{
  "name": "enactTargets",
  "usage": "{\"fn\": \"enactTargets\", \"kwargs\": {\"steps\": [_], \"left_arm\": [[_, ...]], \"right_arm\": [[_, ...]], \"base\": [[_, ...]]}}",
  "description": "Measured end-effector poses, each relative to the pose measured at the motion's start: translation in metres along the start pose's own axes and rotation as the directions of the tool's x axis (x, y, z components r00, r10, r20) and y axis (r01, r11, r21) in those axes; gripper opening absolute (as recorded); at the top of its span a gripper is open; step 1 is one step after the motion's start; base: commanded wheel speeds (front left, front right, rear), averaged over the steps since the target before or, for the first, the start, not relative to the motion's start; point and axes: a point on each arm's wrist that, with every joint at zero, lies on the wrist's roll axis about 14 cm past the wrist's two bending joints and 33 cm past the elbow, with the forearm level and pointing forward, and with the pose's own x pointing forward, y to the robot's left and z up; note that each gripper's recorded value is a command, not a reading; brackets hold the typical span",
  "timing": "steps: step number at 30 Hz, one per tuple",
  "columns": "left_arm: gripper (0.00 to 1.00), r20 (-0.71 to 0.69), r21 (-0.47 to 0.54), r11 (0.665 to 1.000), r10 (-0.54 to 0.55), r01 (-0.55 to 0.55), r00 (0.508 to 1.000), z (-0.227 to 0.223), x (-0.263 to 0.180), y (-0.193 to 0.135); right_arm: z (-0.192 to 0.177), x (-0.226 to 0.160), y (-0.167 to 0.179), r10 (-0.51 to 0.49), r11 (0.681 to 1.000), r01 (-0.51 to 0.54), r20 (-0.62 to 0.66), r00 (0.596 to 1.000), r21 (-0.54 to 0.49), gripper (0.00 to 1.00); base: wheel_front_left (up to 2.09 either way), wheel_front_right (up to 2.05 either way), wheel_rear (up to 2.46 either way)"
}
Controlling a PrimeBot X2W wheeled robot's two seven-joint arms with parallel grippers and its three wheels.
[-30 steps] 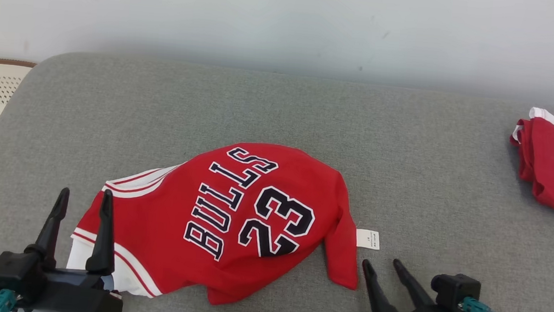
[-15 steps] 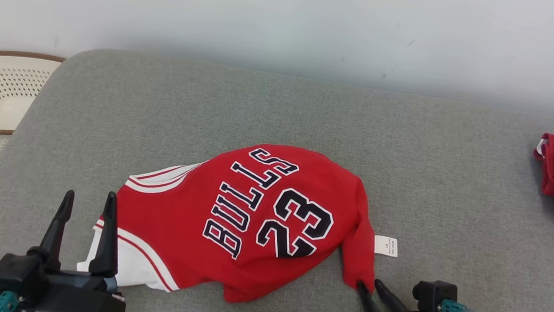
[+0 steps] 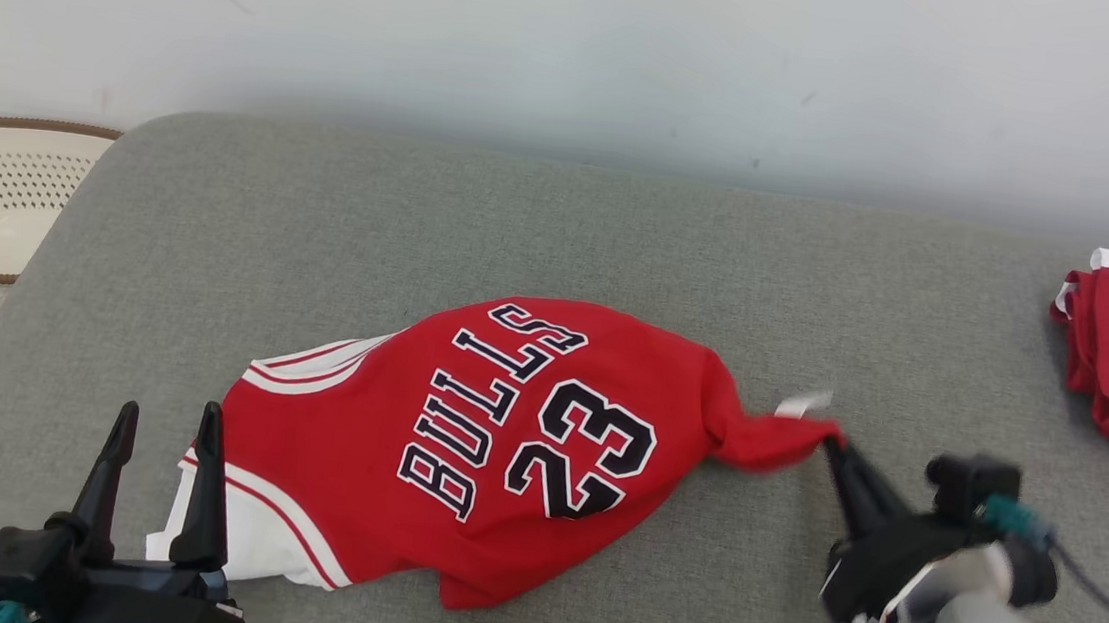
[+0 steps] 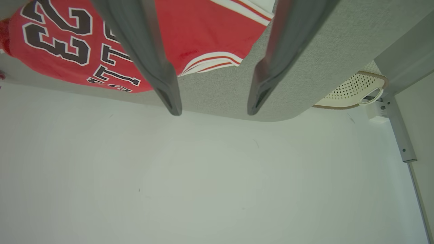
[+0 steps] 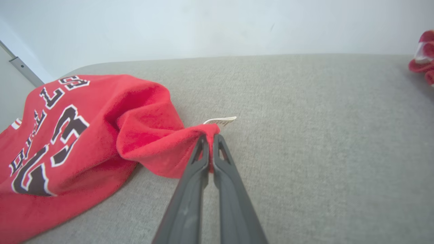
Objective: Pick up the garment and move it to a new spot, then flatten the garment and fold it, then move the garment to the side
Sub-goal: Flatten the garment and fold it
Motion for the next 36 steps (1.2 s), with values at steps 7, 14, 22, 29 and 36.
{"fn": "enactTargets", "kwargs": {"steps": [7,14,22,29,36], "left_arm": [[1.0,0.003,-0.016,1.0,-0.02,0.02,1.0,0.0,0.001,-0.008],[1.0,0.004,-0.013,1.0,-0.018,0.018,1.0,0.0,0.0,-0.008],[1.0,-0.002,-0.007,1.0,-0.002,0.002,1.0,-0.002,-0.003,-0.001],[1.0,-0.006,-0.001,1.0,0.013,-0.013,1.0,-0.003,-0.004,0.004],[1.0,-0.009,-0.003,1.0,0.019,-0.019,1.0,-0.005,-0.003,0.005]], "right_arm": [[0.084,0.007,-0.037,-0.022,0.987,0.044,0.14,0.99,-0.156,0.0],[0.148,0.016,-0.039,0.016,0.963,0.043,0.215,0.976,-0.268,0.0],[0.2,0.026,-0.048,0.022,0.933,0.075,0.263,0.965,-0.351,0.0],[0.226,0.029,-0.056,0.011,0.918,0.105,0.29,0.957,-0.382,0.0],[0.225,0.032,-0.059,0.003,0.916,0.107,0.274,0.962,-0.387,0.0]], "base": [[0.0,0.0,0.0],[0.0,0.0,0.0],[0.0,0.0,0.0],[0.0,0.0,0.0],[0.0,0.0,0.0]]}}
